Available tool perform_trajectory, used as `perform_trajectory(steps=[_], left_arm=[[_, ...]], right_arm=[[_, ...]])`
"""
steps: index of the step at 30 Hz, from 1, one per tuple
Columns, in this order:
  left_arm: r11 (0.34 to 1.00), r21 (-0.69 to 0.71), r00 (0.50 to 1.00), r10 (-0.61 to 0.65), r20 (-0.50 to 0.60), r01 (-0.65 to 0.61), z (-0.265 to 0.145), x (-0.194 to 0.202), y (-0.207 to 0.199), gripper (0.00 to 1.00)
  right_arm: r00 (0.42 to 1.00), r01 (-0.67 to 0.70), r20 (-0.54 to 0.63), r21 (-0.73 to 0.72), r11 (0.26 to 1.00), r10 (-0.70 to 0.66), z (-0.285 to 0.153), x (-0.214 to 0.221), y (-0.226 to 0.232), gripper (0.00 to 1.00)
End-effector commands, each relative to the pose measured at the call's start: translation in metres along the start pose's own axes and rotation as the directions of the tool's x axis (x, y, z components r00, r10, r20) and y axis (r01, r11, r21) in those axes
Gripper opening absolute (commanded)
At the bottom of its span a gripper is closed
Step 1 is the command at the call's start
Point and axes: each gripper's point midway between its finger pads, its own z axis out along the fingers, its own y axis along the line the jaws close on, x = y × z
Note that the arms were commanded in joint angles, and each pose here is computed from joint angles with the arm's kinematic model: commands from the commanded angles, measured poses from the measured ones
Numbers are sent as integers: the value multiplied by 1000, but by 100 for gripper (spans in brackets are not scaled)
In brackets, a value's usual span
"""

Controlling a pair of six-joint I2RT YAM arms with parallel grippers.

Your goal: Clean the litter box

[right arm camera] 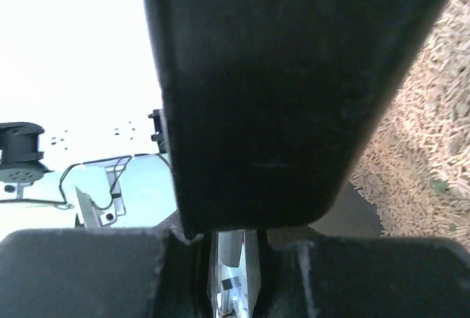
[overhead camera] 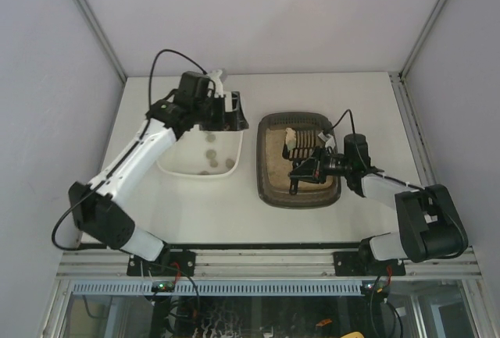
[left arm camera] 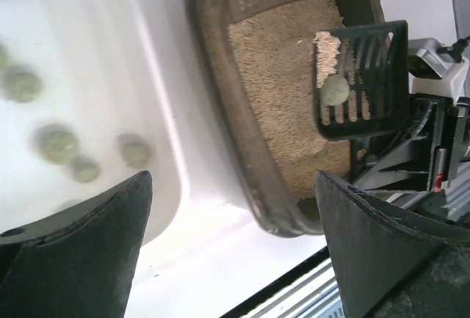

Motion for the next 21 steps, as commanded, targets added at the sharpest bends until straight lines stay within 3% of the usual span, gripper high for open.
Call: perform_trajectory(steps=[1,7,9,13,15,17,21], left_arm=[[992,-30,992,124,36,-123,-51,5,36,96],[993,-80,983,102,151,-91,-100,3,79,96],[986,-122,980,128,153,-110,-109,11,90,96],[968,-217,984,148,96,-124,-115,36,114,96],[954,-269,986,154,70,-130,-120,47,126,96],[940,-313,984,166,70,-137,-127,55,136,96],[920,-355,972,216,97,-169,-137,66,145,95]], right_arm=[[955,269,186,-201,942,-233,-10,-14,41,0],[953,282,216,-374,883,-213,-20,-2,56,0],[958,272,190,-376,886,-213,-16,2,52,0],[930,342,262,-368,865,-257,-22,7,59,0],[934,315,284,-374,873,-215,-23,3,63,0],[952,291,218,-420,860,-215,-15,14,80,0],[953,168,297,-388,906,-49,-22,-5,63,0]])
